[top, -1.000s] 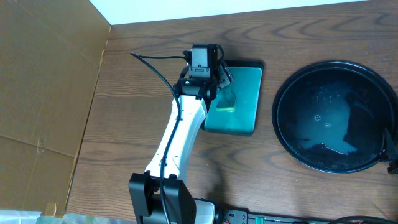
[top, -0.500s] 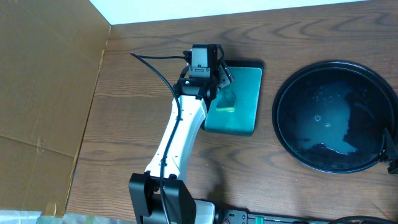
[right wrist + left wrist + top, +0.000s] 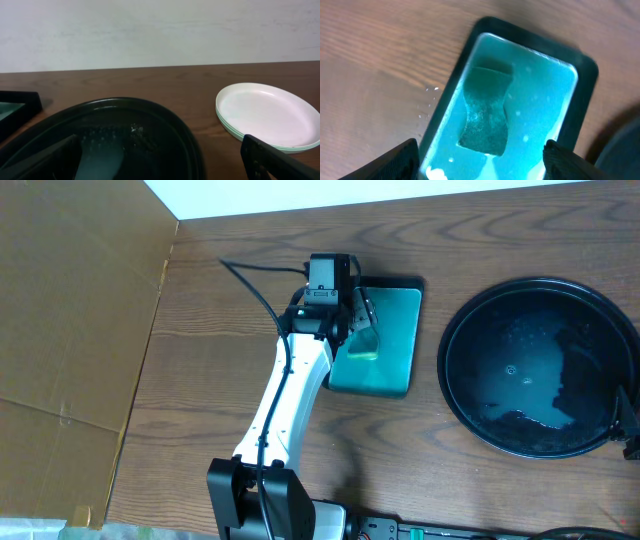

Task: Clean dirty plates on tray and stack at the side

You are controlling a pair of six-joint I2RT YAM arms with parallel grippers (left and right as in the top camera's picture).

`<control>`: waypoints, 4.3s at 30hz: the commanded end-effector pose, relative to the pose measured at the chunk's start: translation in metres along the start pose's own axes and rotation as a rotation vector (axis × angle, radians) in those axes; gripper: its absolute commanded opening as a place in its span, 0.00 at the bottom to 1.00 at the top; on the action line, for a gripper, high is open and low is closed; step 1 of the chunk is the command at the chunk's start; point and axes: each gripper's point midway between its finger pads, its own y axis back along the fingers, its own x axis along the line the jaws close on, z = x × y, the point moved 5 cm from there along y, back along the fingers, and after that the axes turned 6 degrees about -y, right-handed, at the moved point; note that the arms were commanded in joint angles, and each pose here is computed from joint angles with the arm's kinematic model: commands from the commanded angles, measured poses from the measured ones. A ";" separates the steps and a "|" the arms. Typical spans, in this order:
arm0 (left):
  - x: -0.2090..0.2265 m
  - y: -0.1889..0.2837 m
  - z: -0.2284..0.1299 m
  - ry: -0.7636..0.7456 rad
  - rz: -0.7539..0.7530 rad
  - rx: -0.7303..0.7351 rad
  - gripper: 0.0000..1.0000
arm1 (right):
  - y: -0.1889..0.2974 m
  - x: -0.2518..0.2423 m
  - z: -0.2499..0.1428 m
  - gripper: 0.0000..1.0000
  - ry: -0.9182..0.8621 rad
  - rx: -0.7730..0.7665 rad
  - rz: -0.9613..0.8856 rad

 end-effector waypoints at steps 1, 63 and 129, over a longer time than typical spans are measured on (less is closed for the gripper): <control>-0.016 0.011 -0.005 -0.374 -0.160 0.001 0.80 | 0.000 -0.001 0.000 0.99 0.013 -0.001 0.001; 0.054 0.043 -0.167 -0.139 0.007 -0.848 0.80 | 0.000 -0.001 0.000 0.99 0.013 -0.001 0.001; 0.057 0.043 -0.167 -0.045 -0.006 -0.847 0.80 | 0.000 -0.001 0.000 0.99 0.013 -0.002 0.002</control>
